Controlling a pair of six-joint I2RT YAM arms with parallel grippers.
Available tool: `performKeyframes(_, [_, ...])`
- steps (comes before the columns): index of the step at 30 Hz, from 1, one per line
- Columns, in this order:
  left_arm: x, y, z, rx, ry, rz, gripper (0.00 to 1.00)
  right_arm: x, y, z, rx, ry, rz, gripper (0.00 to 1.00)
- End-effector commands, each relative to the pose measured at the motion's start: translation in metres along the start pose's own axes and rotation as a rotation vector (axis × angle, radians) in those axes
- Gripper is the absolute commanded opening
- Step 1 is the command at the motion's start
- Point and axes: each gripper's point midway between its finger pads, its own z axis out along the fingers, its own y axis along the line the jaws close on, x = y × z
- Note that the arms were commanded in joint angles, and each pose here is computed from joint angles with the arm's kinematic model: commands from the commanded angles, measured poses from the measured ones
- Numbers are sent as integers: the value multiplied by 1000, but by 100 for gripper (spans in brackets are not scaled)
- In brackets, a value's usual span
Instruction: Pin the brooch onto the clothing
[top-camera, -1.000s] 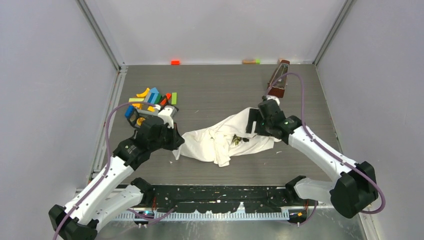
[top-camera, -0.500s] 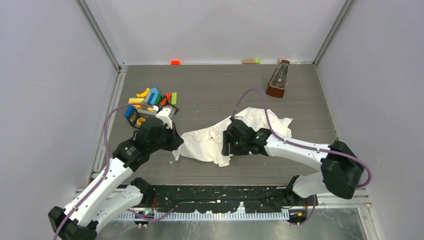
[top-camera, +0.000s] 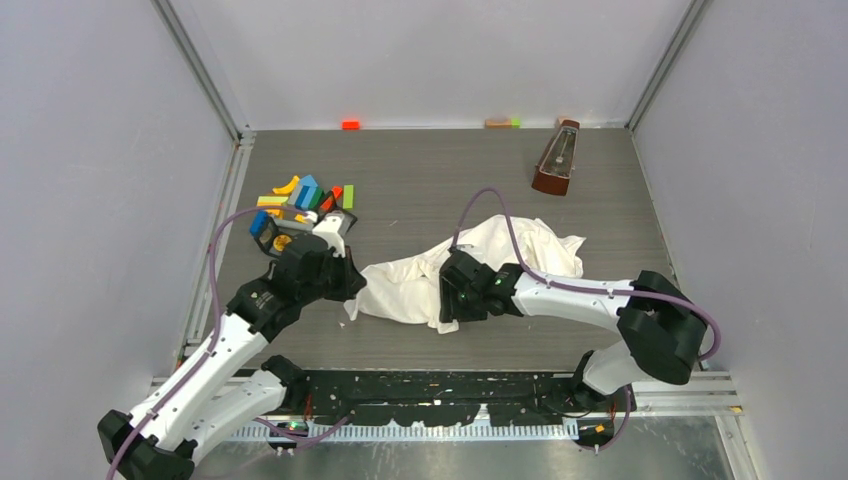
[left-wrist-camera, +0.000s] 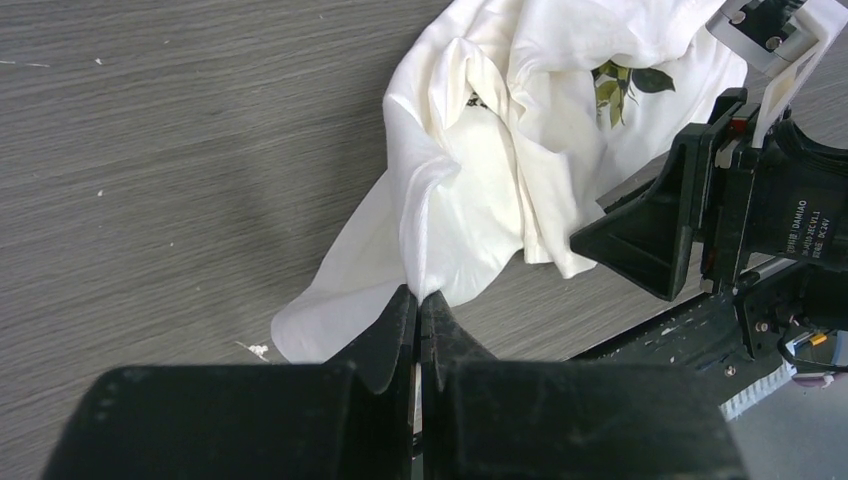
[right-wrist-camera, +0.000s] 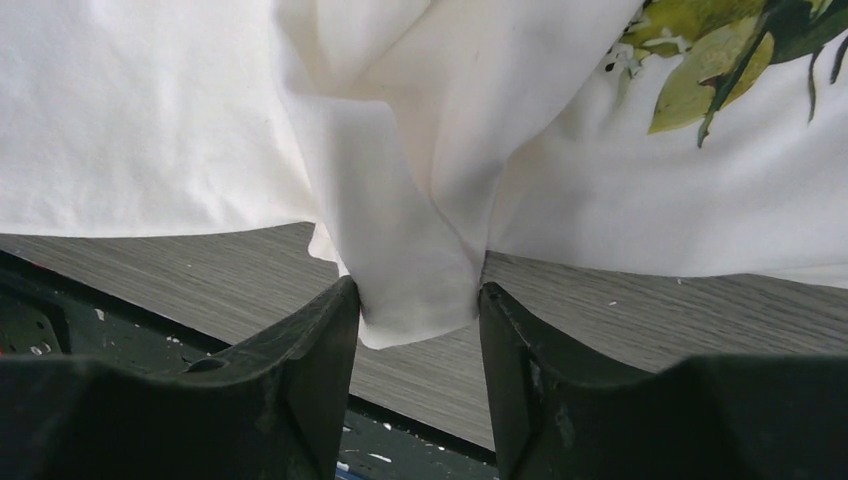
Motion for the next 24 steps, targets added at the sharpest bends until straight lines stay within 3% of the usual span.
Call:
performKeyframes(1, [-1, 3, 3, -15, -3, 6, 0, -8, 5, 4, 1, -35, 12, 46])
performKeyframes(3, [3, 5, 5, -19, 8, 7, 0, -7, 5, 4, 0, -36, 15, 29])
performKeyframes(9, [25, 23, 22, -90, 77, 8, 0, -23, -11, -14, 85, -111, 0, 11])
performKeyframes(18, [78, 39, 73, -143, 293, -21, 4, -60, -41, -36, 293, -247, -63, 6])
performKeyframes(24, [87, 53, 78, -248, 316, 19, 31, -61, -37, -30, 283, -247, -50, 6])
